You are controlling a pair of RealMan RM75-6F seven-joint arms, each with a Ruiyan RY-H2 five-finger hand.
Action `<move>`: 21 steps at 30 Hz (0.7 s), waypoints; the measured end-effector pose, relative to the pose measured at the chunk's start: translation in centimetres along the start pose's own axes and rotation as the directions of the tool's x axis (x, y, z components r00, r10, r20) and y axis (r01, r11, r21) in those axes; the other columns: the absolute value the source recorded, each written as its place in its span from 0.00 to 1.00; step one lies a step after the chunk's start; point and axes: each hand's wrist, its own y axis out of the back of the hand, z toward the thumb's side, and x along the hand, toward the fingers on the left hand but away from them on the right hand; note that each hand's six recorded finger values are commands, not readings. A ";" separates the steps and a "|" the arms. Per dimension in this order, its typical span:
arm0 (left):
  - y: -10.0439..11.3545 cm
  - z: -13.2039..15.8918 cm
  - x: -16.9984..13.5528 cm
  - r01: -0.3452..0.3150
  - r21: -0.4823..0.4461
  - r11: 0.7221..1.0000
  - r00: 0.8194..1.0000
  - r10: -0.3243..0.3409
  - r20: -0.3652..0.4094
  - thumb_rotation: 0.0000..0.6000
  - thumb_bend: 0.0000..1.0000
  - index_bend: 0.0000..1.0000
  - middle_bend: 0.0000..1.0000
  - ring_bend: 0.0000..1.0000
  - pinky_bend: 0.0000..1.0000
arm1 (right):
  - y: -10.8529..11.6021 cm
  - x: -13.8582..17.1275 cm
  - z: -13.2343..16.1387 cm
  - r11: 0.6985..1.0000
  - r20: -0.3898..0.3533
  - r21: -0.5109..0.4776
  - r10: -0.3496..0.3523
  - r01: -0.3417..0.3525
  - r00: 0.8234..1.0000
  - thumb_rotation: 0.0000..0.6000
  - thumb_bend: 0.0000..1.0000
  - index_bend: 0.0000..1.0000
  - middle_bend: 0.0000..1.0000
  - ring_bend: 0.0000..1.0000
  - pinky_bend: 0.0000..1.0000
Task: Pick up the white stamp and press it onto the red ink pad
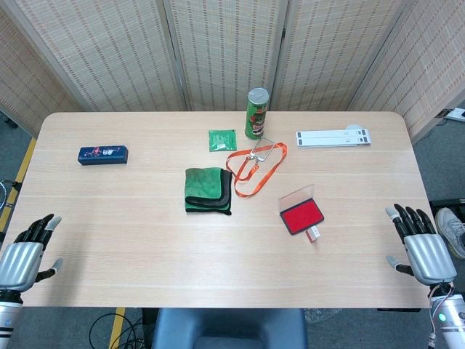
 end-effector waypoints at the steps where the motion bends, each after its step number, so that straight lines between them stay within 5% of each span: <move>1: 0.1 0.0 0.0 -0.003 -0.002 1.000 1.000 0.003 -0.001 1.00 0.32 0.07 0.09 0.13 0.28 | -0.1 0.0 0.0 1.000 0.000 0.002 0.003 -0.003 1.000 1.00 0.19 0.01 0.00 0.00 0.00; 15: -0.1 -0.1 0.1 0.007 0.001 1.000 1.000 -0.007 -0.005 1.00 0.32 0.07 0.09 0.13 0.28 | -0.4 -0.2 0.3 1.000 -0.013 0.008 0.016 -0.016 1.000 1.00 0.19 0.01 0.00 0.00 0.00; 21: 0.0 -0.2 0.0 0.002 -0.007 1.000 1.000 -0.002 -0.008 1.00 0.32 0.07 0.09 0.13 0.28 | -1.6 -1.6 1.6 0.997 -0.089 0.008 0.073 -0.072 0.993 1.00 0.19 0.08 0.00 0.00 0.00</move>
